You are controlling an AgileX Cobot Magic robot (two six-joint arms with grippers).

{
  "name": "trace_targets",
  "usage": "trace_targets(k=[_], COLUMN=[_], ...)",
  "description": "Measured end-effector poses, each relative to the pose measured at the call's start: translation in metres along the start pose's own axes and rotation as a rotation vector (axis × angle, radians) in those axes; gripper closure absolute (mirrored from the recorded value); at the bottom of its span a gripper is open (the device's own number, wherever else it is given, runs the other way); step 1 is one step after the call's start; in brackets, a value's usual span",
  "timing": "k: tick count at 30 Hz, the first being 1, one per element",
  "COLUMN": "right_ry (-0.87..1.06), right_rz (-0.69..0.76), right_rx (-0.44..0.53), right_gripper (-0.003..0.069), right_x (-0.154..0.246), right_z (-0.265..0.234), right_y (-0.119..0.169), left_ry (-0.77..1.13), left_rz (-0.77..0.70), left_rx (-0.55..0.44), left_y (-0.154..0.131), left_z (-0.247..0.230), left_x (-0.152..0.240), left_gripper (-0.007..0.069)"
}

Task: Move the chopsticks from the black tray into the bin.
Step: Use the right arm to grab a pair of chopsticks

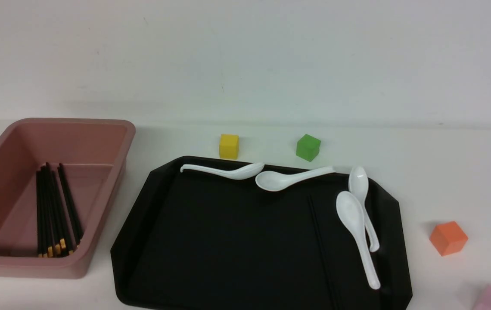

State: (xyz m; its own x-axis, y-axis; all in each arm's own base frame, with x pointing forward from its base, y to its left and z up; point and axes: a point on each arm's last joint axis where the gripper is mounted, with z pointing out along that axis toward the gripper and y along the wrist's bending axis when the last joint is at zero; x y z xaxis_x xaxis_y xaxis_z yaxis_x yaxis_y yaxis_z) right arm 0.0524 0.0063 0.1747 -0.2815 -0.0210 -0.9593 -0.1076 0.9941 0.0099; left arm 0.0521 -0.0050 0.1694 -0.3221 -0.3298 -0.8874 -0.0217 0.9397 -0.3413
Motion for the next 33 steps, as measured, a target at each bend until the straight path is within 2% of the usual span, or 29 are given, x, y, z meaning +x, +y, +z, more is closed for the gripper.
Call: trace_targets(k=[15, 19, 21, 23, 24, 25, 26, 33], right_ry=[0.0, -0.003, -0.006, -0.006, -0.007, -0.007, -0.008, -0.028], right_rz=[0.019, 0.254, 0.522, 0.672, 0.803, 0.824, 0.938, 1.081], right_rx=[-0.004, -0.062, -0.129, -0.169, -0.206, -0.211, -0.249, -0.291], right_gripper=[0.0446, 0.0441, 0.0438, 0.0436, 0.0436, 0.0436, 0.0433, 0.0426], right_x=[0.0, -0.001, -0.002, -0.004, -0.006, -0.007, -0.009, -0.014], right_z=[0.0, 0.0, 0.0, -0.001, -0.001, -0.001, -0.002, -0.003], right_y=[0.0, 0.006, 0.011, 0.014, 0.016, 0.017, 0.019, 0.02], left_ry=[0.0, 0.0, 0.0, 0.0, 0.0, 0.0, 0.0, 0.0], left_rz=[0.0, 0.0, 0.0, 0.0, 0.0, 0.0, 0.0, 0.0], left_rx=[0.0, 0.0, 0.0, 0.0, 0.0, 0.0, 0.0, 0.0], left_y=[0.0, 0.0, 0.0, 0.0, 0.0, 0.0, 0.0, 0.0], left_z=[0.0, 0.0, 0.0, 0.0, 0.0, 0.0, 0.0, 0.0], left_x=[0.0, 0.0, 0.0, 0.0, 0.0, 0.0, 0.0, 0.0], left_gripper=[0.0386, 0.0386, 0.0386, 0.0386, 0.0386, 0.0386, 0.0386, 0.0388])
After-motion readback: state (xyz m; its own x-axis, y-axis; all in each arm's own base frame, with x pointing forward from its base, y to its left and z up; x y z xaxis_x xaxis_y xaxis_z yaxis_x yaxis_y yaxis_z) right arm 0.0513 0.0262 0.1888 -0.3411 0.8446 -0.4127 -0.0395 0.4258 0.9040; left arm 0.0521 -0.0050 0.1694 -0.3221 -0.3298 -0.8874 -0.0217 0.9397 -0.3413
